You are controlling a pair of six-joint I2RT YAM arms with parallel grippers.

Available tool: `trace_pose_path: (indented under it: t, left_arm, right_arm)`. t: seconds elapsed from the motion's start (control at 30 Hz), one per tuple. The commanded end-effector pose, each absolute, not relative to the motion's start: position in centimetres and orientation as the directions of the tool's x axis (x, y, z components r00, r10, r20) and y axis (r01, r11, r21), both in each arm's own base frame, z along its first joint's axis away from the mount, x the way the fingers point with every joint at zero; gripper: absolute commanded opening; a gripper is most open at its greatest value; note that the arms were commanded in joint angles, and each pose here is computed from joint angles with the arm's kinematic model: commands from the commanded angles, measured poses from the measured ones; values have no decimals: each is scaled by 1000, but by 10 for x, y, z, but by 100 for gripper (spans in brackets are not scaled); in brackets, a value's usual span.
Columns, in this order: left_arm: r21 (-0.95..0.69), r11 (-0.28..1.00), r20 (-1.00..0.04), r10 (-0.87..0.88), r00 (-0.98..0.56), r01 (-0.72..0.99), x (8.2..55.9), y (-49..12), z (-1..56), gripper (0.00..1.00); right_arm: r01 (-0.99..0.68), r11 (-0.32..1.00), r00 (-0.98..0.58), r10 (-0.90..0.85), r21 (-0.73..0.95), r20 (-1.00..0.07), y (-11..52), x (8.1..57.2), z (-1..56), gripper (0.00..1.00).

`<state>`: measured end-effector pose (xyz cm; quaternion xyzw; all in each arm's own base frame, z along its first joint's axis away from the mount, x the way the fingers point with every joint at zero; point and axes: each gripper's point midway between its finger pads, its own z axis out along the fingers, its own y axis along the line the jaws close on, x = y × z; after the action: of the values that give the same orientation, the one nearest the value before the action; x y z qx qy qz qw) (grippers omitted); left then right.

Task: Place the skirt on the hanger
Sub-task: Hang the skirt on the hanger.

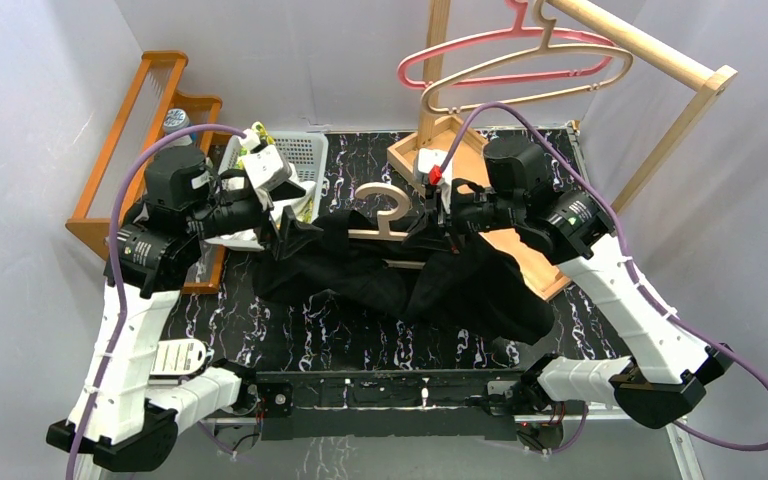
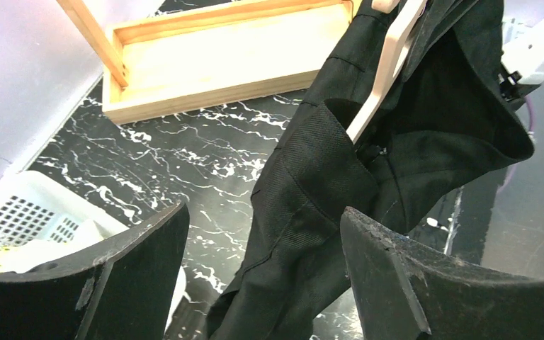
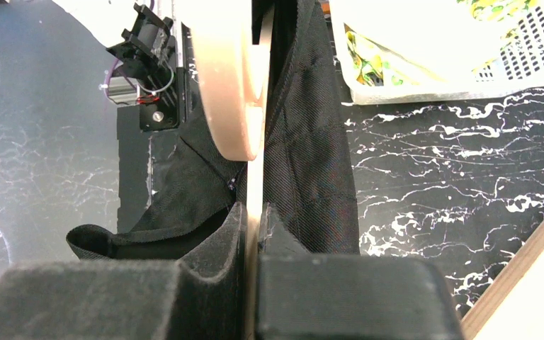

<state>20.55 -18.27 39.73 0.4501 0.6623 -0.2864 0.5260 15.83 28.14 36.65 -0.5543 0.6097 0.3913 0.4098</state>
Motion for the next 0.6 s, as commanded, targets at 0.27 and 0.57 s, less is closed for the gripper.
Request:
trace_pose_path:
  t: [0.27, 0.57]
  left_arm:
    - [-68, 399, -956, 237, -175, 914, 200, -194, 384, 78]
    - [-78, 293, -956, 248, -154, 953, 189, -203, 381, 77]
  right_arm:
    - [-999, 19, 41, -200, -46, -979, 298, 157, 416, 0]
    - [-999, 5, 33, -200, -34, -979, 299, 155, 412, 0]
